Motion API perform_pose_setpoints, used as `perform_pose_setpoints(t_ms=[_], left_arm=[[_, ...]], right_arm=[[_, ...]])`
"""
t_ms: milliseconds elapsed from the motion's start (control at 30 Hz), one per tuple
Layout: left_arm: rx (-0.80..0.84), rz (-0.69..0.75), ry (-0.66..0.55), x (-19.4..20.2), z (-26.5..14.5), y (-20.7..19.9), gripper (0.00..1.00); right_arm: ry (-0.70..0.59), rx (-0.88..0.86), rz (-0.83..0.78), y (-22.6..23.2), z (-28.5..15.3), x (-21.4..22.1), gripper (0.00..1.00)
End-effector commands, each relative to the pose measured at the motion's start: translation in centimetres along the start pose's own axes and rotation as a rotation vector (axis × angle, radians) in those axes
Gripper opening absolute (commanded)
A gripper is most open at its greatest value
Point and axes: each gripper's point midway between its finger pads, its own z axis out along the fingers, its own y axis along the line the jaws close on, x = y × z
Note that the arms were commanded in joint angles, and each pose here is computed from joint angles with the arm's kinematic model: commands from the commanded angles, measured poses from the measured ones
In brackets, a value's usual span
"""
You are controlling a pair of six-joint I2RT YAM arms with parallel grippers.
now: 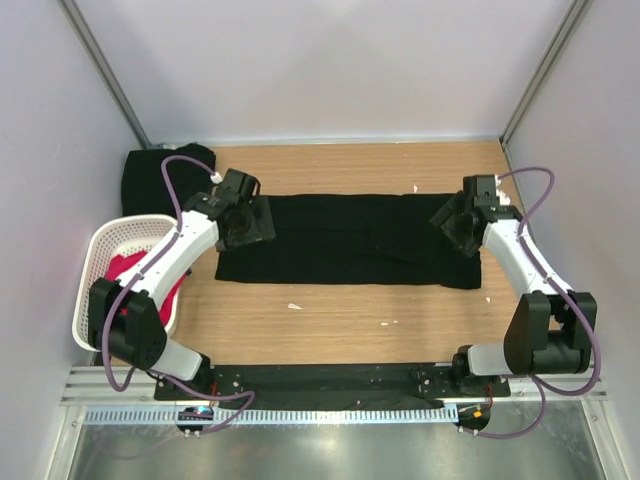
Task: Fold and stack the t-shirts
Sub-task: Fold the tshirt
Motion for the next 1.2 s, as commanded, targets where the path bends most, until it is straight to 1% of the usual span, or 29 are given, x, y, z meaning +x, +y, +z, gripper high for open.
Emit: perform_pose_setpoints(t_ms=[0,100,200,233,333,400,667,767,800,1033,1100,1133,1167], left_arm=[[0.053,0.007,0.025,0.1,0.7,-1.4,0.97],[0.086,-0.010,0.046,0.6,1.1,-2.1,0.97],[0.106,-0.008,0.052,0.9,1.1,-2.3,0.97],[0.107,0.001,0.051,0.9,1.3,-2.3,0.97],[0.103,0.015,0.062,1.4,1.5,-2.0,0.97],[0.102,0.019,0.067,1.6,1.5,-1.9,0.97],[0.104,0.024,0.068,1.9,1.3,-1.7,0.97],[0.096,0.034,0.064,1.9,1.1,-1.4,0.96],[0.094,0.039,0.062,1.9,1.0,-1.3,0.97],[0.097,0.042,0.066,2.1,0.9,-1.3,0.97],[0.095,0.042,0.064,2.0,0.9,-1.2,0.97],[0.095,0.042,0.063,2.0,0.9,-1.2,0.97],[0.095,0.043,0.064,2.0,0.9,-1.2,0.97]], right_arm=[[0.031,0.013,0.113,-1.3,1.0,2.7,0.78],[0.041,0.014,0.134,-2.2,1.8,4.1,0.76],[0.062,0.007,0.144,-2.6,2.7,5.2,0.69],[0.073,-0.007,0.123,-2.0,2.8,6.0,0.65],[0.092,-0.003,0.108,-1.9,3.8,6.9,0.58],[0.100,0.010,0.089,-1.8,4.5,7.3,0.56],[0.097,0.056,0.035,-1.2,6.0,7.9,0.45],[0.079,0.065,0.023,-1.0,6.0,7.5,0.35],[0.075,0.070,0.019,-1.1,6.1,7.4,0.29],[0.059,0.094,-0.024,-0.8,6.5,6.7,0.27],[0.062,0.105,-0.039,-0.9,6.9,6.7,0.20],[0.058,0.109,-0.042,-0.8,7.0,6.5,0.11],[0.055,0.106,-0.046,-0.6,6.9,6.2,0.08]])
